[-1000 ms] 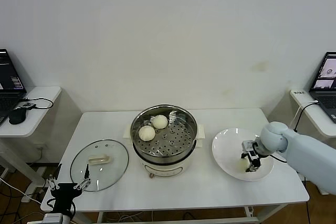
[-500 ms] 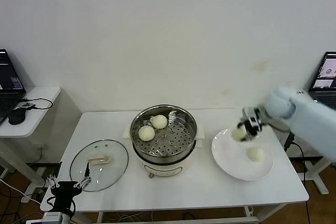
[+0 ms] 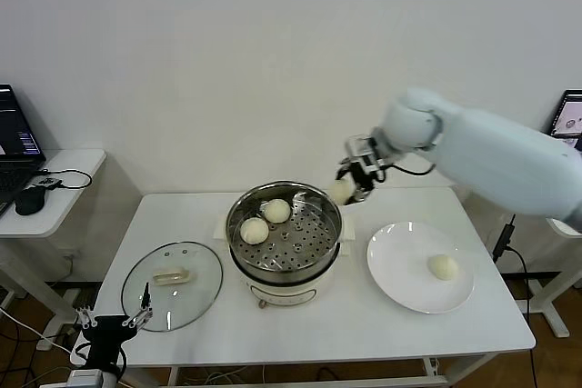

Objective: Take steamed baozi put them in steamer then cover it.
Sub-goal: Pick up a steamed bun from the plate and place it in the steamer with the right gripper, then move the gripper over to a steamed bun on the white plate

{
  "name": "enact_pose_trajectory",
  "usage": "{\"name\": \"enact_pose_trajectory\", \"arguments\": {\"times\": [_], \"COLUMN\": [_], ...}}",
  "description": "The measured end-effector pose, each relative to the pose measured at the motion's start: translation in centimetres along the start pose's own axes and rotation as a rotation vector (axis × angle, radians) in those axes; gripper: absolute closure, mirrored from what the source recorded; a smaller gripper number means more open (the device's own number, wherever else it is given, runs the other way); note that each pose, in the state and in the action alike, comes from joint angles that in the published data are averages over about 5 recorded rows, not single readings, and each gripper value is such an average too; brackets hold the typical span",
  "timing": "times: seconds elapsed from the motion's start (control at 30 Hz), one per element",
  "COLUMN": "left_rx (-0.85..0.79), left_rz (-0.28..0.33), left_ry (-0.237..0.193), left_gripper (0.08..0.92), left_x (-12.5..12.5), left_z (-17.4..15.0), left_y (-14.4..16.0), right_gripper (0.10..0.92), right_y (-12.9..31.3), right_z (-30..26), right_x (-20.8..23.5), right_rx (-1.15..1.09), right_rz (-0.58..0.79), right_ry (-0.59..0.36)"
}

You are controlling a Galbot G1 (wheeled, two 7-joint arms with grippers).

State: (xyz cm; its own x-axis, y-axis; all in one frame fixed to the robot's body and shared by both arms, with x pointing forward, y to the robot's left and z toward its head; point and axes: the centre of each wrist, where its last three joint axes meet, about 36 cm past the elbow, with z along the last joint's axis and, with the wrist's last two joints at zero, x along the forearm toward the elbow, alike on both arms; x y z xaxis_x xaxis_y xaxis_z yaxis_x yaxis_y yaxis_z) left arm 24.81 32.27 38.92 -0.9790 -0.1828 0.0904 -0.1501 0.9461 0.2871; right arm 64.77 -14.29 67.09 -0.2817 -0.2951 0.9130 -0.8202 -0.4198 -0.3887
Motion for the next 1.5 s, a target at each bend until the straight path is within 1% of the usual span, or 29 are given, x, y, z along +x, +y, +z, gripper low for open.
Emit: {"name": "enact_pose_trajectory", "arguments": {"times": [0.23, 0.4, 0.6, 0.8, 0.93, 1.03, 1.2, 1.3, 1.5], "left_rx": [0.01, 0.015, 0.02, 0.024, 0.025, 0.025, 0.026, 0.024, 0.018], "left_rz": [-0.009, -0.008, -0.01, -0.011, -0.012, -0.013, -0.014, -0.015, -0.014], "left_ry": [-0.005, -0.006, -0.009, -0.007, -0.007, -0.006, -0.004, -0.006, -0.012], "left_gripper": [0.177, 0.177, 0.177, 0.177, 0.177, 0.177, 0.177, 0.177, 0.177], "left_x": [0.1, 0.2, 0.2, 0.2, 0.1, 0.1, 0.1, 0.1, 0.0], "left_z": [-0.3, -0.4, -0.4, -0.2, -0.1, 0.0, 0.2, 0.1, -0.1], "left_y": [0.0, -0.2, -0.2, -0.3, -0.3, -0.3, -0.3, -0.2, 0.0], "right_gripper": [0.42, 0.418, 0.412, 0.411, 0.409, 0.38, 0.255, 0.21, 0.2], "right_y": [-1.1, -1.4, -1.3, -0.7, -0.5, -0.3, -0.3, -0.6, -1.6], "right_z": [-5.3, -8.1, -10.3, -11.1, -11.4, -11.5, -11.4, -11.1, -9.2], "right_x": [-4.4, -6.7, -8.8, -10.2, -10.6, -10.8, -10.5, -9.5, -6.1], "right_rx": [0.173, 0.287, 0.411, 0.498, 0.534, 0.554, 0.565, 0.557, 0.48], "right_rz": [-0.072, -0.115, -0.155, -0.189, -0.201, -0.203, -0.197, -0.183, -0.124], "right_ry": [-0.053, -0.077, -0.09, -0.09, -0.089, -0.09, -0.091, -0.088, -0.066]}}
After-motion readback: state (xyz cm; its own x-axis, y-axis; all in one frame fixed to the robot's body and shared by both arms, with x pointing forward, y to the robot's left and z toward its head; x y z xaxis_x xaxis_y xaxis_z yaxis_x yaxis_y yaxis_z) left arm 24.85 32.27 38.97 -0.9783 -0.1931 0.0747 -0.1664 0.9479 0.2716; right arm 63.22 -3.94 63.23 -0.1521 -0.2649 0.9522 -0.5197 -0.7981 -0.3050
